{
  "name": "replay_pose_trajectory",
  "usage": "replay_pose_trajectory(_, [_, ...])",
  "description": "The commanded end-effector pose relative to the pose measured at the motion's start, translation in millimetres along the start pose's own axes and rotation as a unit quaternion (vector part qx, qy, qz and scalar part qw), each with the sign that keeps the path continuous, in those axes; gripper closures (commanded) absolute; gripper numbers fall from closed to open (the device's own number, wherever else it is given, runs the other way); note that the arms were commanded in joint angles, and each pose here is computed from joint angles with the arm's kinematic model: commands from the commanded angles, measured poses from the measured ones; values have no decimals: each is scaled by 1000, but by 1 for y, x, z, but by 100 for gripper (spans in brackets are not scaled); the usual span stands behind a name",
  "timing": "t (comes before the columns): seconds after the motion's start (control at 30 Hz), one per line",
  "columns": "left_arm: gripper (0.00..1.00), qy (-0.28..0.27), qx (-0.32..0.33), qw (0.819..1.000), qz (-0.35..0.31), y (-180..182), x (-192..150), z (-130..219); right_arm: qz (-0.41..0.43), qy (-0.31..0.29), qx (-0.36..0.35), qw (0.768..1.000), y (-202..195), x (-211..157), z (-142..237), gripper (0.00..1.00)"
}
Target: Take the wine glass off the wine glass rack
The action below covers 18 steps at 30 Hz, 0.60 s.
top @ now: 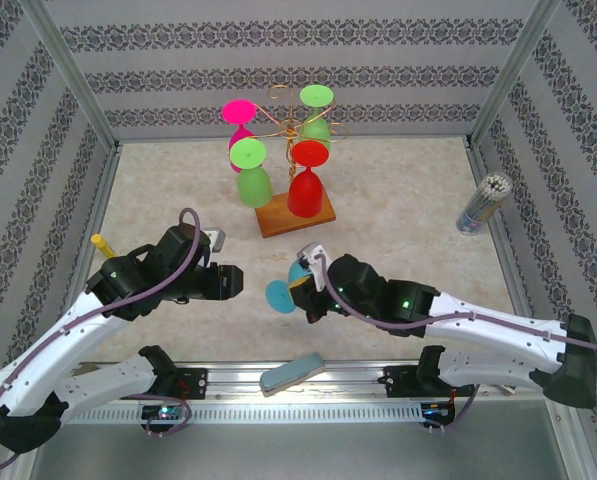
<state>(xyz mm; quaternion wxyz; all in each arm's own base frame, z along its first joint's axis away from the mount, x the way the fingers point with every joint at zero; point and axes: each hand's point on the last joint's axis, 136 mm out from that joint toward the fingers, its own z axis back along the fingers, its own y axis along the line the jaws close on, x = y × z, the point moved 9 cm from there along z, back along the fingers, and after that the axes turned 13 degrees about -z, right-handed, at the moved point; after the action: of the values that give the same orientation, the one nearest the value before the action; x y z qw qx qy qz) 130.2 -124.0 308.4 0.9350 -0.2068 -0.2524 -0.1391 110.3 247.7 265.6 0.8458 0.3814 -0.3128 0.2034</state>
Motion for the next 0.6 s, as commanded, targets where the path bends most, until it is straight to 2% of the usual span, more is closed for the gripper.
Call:
replay_pose_trajectory(0.0, [47, 4, -23, 999, 36, -4, -3, -6, 83, -50, -18, 995, 21, 11, -3, 100])
replay_pose_trajectory(0.23, [47, 28, -27, 996, 83, -4, -8, -20, 153, -53, -64, 985, 27, -6, -26, 100])
replay_pose_trajectory(0.3, [44, 26, -24, 995, 95, -2, -9, -19, 162, -64, -80, 981, 27, -9, -28, 100])
replay_pose_trajectory(0.57, [43, 48, -67, 984, 159, -9, -10, -35, 207, -96, -136, 964, 28, -16, -37, 100])
